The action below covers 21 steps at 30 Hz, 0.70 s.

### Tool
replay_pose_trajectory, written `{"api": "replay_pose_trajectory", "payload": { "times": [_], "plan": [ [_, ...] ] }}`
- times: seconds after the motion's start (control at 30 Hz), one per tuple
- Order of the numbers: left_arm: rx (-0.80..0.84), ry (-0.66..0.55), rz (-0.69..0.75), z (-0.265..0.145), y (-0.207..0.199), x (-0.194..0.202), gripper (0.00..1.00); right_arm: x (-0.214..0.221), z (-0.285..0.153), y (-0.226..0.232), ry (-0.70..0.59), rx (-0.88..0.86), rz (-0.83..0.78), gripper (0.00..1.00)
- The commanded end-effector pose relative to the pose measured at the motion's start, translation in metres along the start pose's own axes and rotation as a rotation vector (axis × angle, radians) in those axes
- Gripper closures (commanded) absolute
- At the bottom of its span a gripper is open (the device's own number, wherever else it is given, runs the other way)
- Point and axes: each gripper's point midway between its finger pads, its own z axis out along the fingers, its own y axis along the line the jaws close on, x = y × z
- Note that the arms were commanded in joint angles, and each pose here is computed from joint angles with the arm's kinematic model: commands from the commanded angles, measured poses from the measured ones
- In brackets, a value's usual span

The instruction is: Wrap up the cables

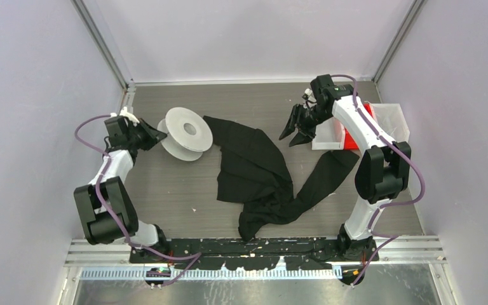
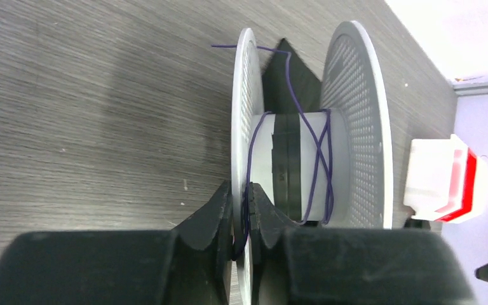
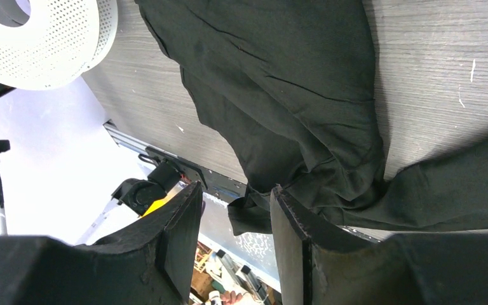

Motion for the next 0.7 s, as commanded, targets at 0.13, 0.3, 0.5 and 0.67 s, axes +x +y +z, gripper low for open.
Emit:
{"api": "replay_pose_trajectory", "payload": {
  "times": [0.13, 0.3, 0.5, 0.67],
  "plan": [
    [-0.127, 0.003, -0.006, 0.022, 0.05, 0.011, 0.72, 0.001, -0.013, 0.004, -0.035, 0.0, -0.034, 0.51],
    [-0.189, 0.034, -0.016, 0.034, 0.07, 0.017, 0.54, 0.001, -0.014, 0.002, -0.039, 0.007, -0.03, 0.51],
    [-0.287, 0.05, 0.0, 0.022, 0.08, 0.014, 0.33, 0.0, -0.015, 0.003, -0.05, 0.003, -0.026, 0.51],
    [-0.398, 0.001, 0.081, -0.016, 0.067, -0.018, 0.27, -0.005, -0.02, 0.002, -0.088, 0.032, -0.032, 0.5]
  ]
}}
